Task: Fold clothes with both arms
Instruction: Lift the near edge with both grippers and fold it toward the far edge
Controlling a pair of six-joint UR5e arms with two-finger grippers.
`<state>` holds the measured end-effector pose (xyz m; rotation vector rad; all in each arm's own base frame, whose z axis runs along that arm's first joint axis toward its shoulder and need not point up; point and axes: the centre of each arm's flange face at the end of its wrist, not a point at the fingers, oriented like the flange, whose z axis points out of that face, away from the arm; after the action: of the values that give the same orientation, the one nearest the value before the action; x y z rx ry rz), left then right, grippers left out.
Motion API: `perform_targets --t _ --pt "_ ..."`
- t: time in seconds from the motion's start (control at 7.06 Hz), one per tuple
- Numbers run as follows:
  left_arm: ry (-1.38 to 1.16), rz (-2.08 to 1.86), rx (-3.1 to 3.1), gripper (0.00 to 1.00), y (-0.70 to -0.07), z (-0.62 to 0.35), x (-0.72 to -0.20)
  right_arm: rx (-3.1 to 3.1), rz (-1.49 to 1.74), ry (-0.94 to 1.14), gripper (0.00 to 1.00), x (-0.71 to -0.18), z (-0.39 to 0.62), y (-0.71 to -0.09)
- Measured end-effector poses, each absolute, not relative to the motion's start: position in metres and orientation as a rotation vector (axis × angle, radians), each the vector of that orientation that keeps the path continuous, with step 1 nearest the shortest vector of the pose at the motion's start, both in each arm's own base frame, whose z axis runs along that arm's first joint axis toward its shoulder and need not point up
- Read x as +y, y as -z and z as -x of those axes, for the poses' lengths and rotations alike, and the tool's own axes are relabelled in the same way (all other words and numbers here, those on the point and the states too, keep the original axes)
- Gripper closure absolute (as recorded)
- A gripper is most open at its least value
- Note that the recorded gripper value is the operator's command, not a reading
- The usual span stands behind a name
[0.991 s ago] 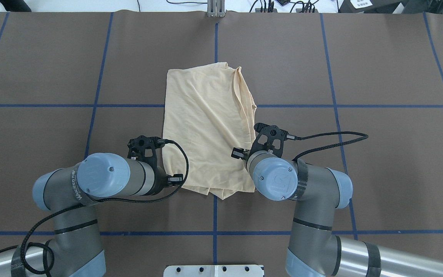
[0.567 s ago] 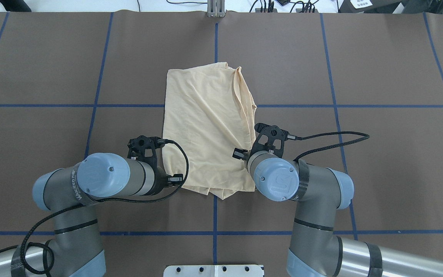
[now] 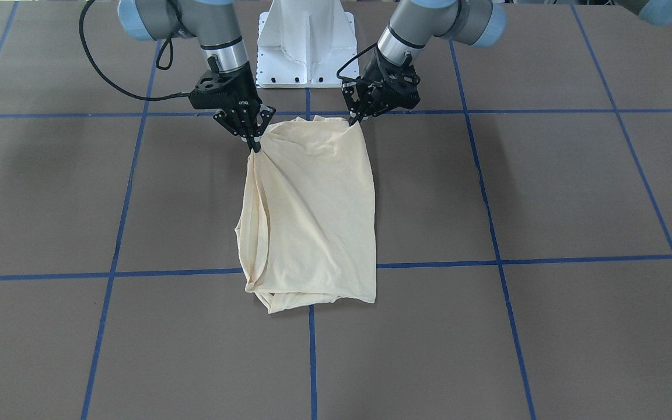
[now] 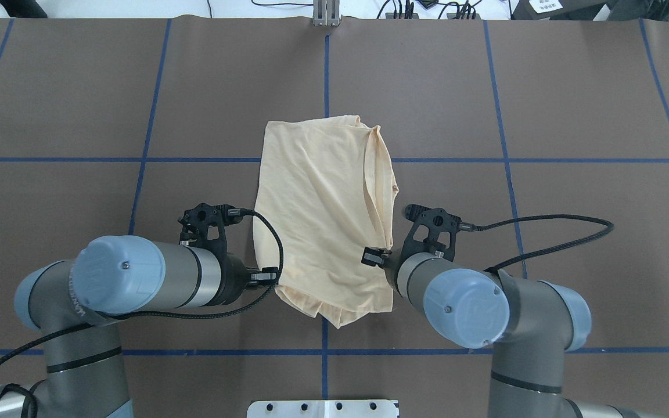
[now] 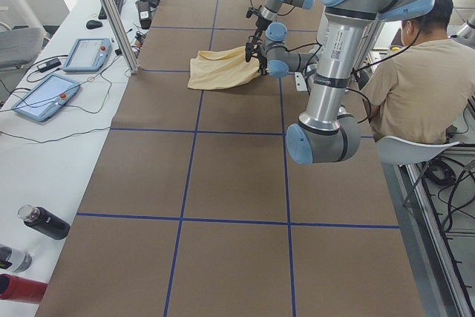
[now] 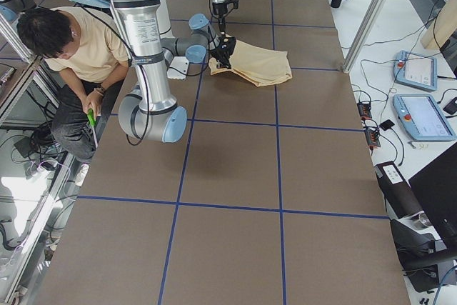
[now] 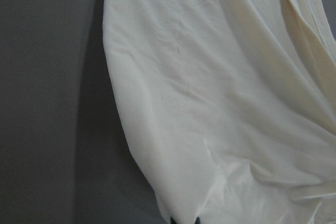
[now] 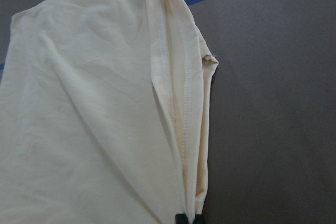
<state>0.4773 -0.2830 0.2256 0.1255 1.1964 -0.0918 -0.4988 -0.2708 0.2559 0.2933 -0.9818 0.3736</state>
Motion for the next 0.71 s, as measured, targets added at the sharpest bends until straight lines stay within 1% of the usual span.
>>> perform_targets --t 0.14,0.28,0.42,0.57,0.71 --pt "0.091 -0.099 1.205 1.00 -0.210 -0.460 -0.264 -0.996 -0.292 -0.353 1.00 -0.249 0.484 -0.248" --pt "0.088 -0.082 1.199 1.00 -0.199 -0.450 -0.254 -1.003 -0.292 -0.343 1.00 -0.240 0.478 -0.243" --pt "0.089 -0.079 1.188 1.00 -0.197 -0.451 -0.254 -0.996 -0.298 -0.348 1.00 -0.244 0.478 -0.243" --pt "0.099 -0.093 1.180 1.00 -0.195 -0.454 -0.265 -0.982 -0.315 -0.367 1.00 -0.260 0.479 -0.244" --pt "0.121 -0.125 1.173 1.00 -0.190 -0.457 -0.288 -0.967 -0.339 -0.396 1.00 -0.284 0.482 -0.243"
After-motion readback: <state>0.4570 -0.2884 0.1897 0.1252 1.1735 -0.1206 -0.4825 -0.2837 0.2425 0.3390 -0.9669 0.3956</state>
